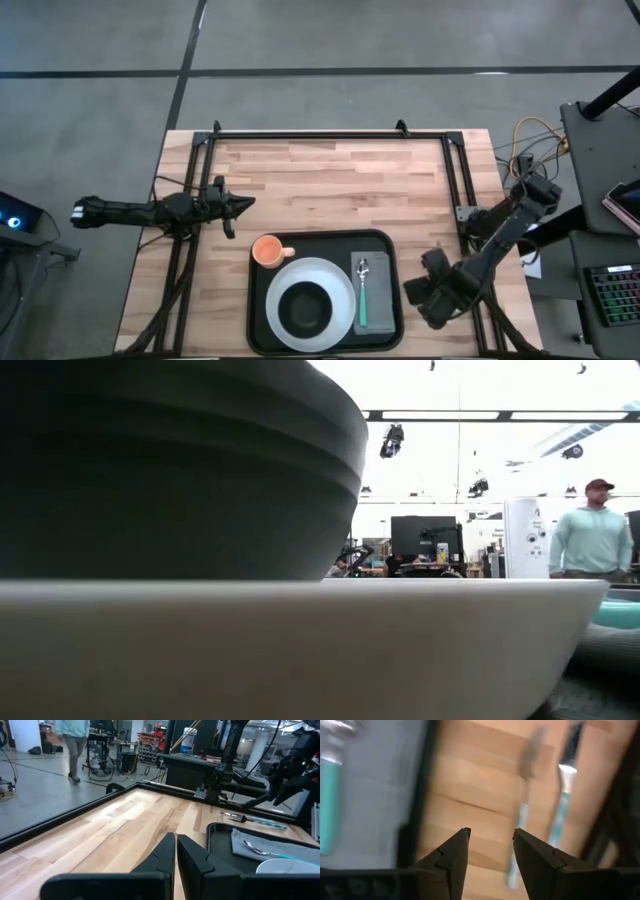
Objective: Set up tray
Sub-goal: Put the blue patterned fork on top of the gray napkin on the black tray to the right of the green spoon
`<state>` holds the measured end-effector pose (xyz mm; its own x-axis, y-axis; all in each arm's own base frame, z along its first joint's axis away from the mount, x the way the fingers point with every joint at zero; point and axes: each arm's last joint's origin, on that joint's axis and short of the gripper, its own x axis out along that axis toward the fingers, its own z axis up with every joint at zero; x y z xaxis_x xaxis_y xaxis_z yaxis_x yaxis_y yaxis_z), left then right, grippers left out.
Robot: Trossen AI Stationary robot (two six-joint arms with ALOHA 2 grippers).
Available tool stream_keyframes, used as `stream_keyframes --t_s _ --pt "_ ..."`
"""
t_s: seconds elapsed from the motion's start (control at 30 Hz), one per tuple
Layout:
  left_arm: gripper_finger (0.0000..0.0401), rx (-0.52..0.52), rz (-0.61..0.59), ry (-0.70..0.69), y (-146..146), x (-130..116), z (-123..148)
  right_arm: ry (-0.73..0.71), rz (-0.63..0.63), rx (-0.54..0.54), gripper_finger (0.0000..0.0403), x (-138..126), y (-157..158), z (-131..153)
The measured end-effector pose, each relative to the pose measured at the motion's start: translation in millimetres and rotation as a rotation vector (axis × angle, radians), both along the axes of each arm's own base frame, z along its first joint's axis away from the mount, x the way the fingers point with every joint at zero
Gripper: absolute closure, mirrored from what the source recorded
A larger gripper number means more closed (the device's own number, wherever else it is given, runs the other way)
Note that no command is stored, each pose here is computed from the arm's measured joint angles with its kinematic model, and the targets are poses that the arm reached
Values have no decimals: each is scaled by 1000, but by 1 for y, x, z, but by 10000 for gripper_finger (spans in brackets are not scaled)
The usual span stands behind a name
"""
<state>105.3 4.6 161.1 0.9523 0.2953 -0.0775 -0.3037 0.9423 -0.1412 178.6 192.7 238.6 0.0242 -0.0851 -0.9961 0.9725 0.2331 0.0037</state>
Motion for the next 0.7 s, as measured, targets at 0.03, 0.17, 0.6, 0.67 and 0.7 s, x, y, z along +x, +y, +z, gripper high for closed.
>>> stream_keyframes --t_s 0.03,0.17,0.6,0.67,0.7 --pt "401 0 0 0 0 0 0 25 9 9 259 -4 1 -3" --pt "401 0 0 0 0 0 0 72 37 14 259 -13 4 -11" --pt "401 0 0 -1 0 0 0 36 106 111 259 -32 20 -41" --pt "401 0 0 -1 0 0 0 55 104 115 259 -34 20 -44" --pt "401 0 0 -1 0 0 0 57 105 115 259 -35 20 -44"
